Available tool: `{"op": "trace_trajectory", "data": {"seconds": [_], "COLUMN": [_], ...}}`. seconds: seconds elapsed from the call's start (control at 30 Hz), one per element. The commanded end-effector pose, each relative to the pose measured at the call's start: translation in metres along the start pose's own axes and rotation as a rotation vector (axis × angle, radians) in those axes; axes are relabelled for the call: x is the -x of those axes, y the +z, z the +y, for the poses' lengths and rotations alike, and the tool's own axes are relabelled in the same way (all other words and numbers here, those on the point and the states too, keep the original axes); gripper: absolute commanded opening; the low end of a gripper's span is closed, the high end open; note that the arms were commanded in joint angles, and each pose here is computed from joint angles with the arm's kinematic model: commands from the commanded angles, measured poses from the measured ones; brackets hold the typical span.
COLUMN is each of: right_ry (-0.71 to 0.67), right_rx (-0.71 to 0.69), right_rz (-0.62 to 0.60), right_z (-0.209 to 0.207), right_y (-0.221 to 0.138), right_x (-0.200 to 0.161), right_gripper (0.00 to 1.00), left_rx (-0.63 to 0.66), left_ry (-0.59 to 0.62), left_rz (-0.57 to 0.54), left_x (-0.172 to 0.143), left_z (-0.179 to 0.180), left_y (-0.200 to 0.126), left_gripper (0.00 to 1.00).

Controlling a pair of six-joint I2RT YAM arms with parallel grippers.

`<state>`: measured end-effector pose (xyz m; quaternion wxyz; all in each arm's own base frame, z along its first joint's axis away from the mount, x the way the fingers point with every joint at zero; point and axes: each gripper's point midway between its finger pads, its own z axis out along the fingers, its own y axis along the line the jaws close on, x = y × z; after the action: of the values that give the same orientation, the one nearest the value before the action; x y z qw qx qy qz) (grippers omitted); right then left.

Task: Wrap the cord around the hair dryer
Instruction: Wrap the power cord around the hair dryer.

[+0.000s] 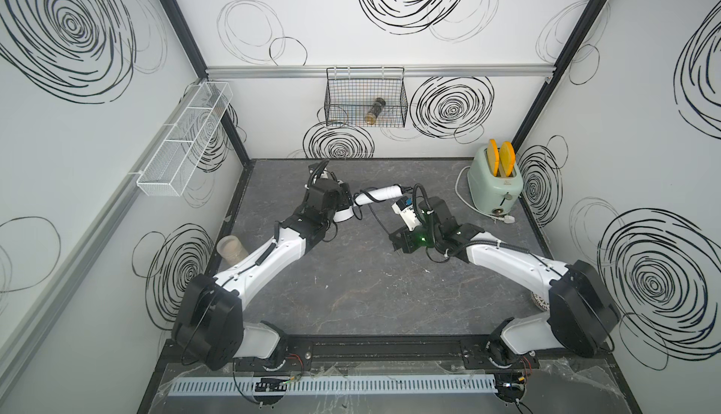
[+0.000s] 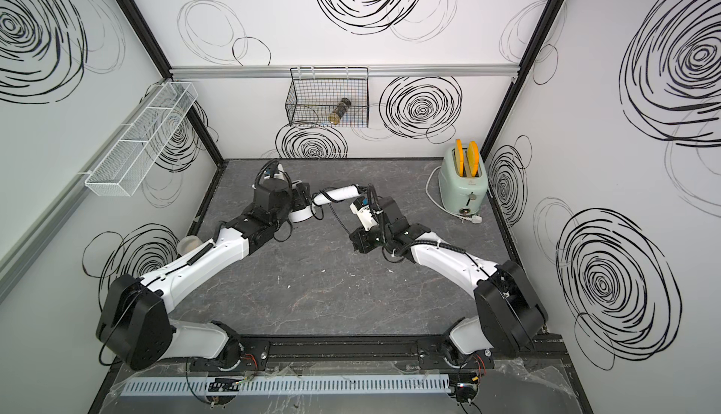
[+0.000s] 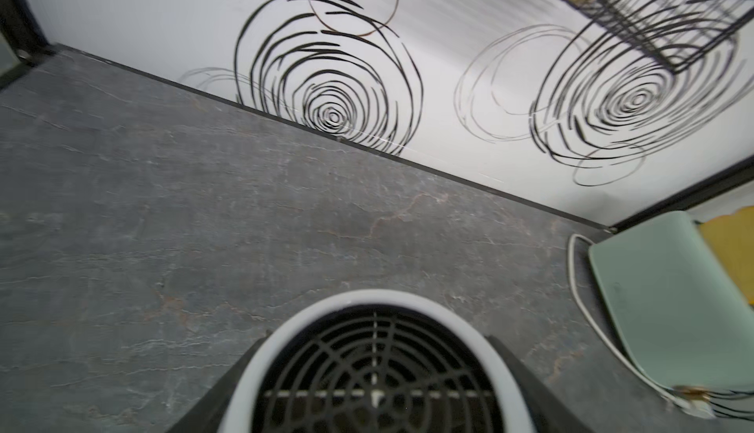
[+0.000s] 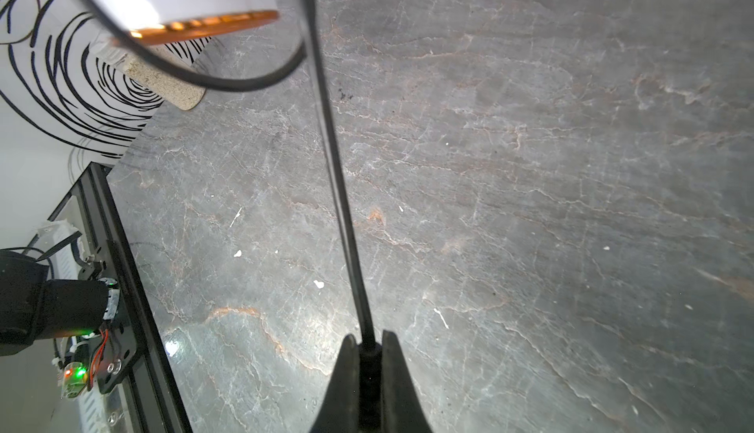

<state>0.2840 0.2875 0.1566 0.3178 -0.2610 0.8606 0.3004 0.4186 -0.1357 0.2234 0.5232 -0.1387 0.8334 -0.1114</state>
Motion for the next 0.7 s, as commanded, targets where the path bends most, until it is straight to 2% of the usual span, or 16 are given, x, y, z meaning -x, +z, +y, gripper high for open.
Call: {"op": "trace_trajectory", "data": {"seconds": [0.0,0.2,0.3,0.43,0.67], "right_ry": [-0.016,-0.099,-0.146,-0.189,-0.226], "right_rx": [-0.077,-0.128,-0.152,-0.181,-0.178], "right_rz": [-0.103,-0.221,-0.212,-0.163,-0.167], "right_z": [0.005,0.011,0.006,-0.008,-0.033], "right_y": [-0.017,-0.04,-0.041,-0.034,-0.035], "right_x": [0.019,0.047,0.061,0.074,0.102], "right_gripper": [0.0,0.0,0.0,0.0,0.0], "left_rx": [0.114,0.133,0.121,0.016,-0.173], "left_ry": [0.047,0.168,0.291,0.453,0.7], "left_rz": [-0.114,-0.072,-0.009,0.083,0.28], "left_x": [0.023,0.008,-0.003,-0.026,-0.074], "left_z": [0.009,-0.002,-0.015,-0.037,-0.058], "left_y": [0.004,0.008,0.012,0.012,0.008], "left_gripper": [0.0,0.0,0.0,0.0,0.0]}}
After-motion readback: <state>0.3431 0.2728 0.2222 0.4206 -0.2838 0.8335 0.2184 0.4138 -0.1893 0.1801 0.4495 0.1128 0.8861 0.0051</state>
